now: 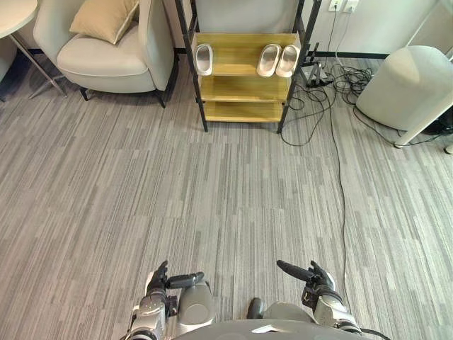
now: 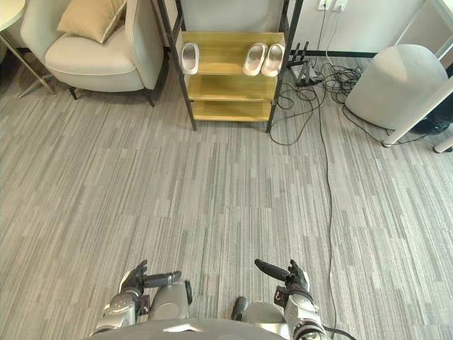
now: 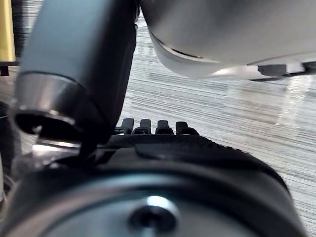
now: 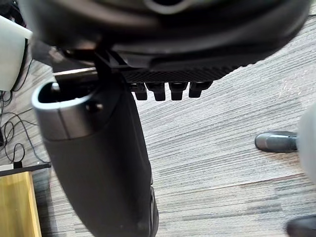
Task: Organize the slippers on the shoe rack
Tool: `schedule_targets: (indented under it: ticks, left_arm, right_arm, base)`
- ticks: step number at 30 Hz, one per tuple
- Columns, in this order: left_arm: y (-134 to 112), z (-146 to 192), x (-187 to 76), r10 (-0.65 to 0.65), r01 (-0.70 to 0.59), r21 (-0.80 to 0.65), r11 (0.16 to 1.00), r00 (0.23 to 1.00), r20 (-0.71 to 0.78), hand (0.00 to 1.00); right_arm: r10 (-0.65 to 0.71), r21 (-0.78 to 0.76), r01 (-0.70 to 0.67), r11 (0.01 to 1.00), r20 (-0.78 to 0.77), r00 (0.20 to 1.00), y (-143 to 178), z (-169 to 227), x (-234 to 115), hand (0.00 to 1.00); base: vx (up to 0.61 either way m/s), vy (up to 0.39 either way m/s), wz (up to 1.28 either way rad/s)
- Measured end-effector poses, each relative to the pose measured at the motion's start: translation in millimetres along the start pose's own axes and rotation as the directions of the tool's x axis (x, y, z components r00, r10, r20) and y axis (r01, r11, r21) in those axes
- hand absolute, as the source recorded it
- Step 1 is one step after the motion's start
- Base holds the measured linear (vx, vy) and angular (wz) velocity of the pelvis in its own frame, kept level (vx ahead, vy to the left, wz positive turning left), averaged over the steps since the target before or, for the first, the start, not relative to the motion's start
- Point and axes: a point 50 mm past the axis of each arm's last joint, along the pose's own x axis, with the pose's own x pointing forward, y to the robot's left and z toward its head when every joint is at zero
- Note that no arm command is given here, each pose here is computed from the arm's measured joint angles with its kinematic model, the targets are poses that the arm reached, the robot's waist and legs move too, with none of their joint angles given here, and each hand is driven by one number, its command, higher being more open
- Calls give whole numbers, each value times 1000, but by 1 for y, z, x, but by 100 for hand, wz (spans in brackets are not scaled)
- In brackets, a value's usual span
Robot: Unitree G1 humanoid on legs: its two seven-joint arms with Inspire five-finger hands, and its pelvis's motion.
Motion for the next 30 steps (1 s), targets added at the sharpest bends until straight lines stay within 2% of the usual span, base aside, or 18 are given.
schedule_targets:
  ticks: [2, 5, 11, 14, 18, 20, 24, 26, 30]
  left_arm:
    - [-9, -8, -3, -24, 24, 1, 1000, 1000, -17, 100]
    - [-2, 5, 2, -13, 13, 7, 1000, 1000, 11, 100]
    - [11, -24, -4, 18, -17, 13, 1000, 995, -100, 100]
    - [11, -30, -6, 21, -19, 18, 1000, 992, -123, 100]
    - [8, -29, -6, 6, -2, 35, 999, 993, -120, 100]
    - [9, -31, -7, 7, -2, 39, 999, 992, -126, 100]
    - [-6, -39, -10, -21, 23, 11, 1000, 988, -152, 100]
    - [-6, -36, -9, -7, 0, -51, 999, 990, -143, 100]
    - [-5, -23, -6, -2, -4, -64, 998, 996, -85, 100]
  right_arm:
    - [-16, -16, 16, 1000, -7, 1000, -7, -2, 0, 100]
    - [20, -37, -21, 999, -37, 999, 5, -8, -1, 100]
    - [51, -29, -53, 998, -63, 997, 14, -17, -4, 100]
    - [52, -39, -52, 998, -15, 999, 11, -7, -2, 100]
    - [81, -64, -79, 995, 28, 996, 18, 6, 0, 100]
    - [75, -77, -73, 994, 18, 997, 15, 3, 0, 100]
    - [14, -74, -16, 997, -26, 1000, -7, -5, 1, 100]
    - [-16, -58, 14, 998, -42, 999, -17, -13, -1, 100]
    - [-10, -47, 8, 999, -46, 999, -13, -17, -4, 100]
  base:
    - [459, 189, -63]
    - [468, 157, -3]
    - [422, 121, -28]
    - [389, -9, -1]
    - [463, -150, 23]
    - [505, -226, 44]
    - [558, -294, 42]
    - [395, -223, 52]
    - [386, -129, 15]
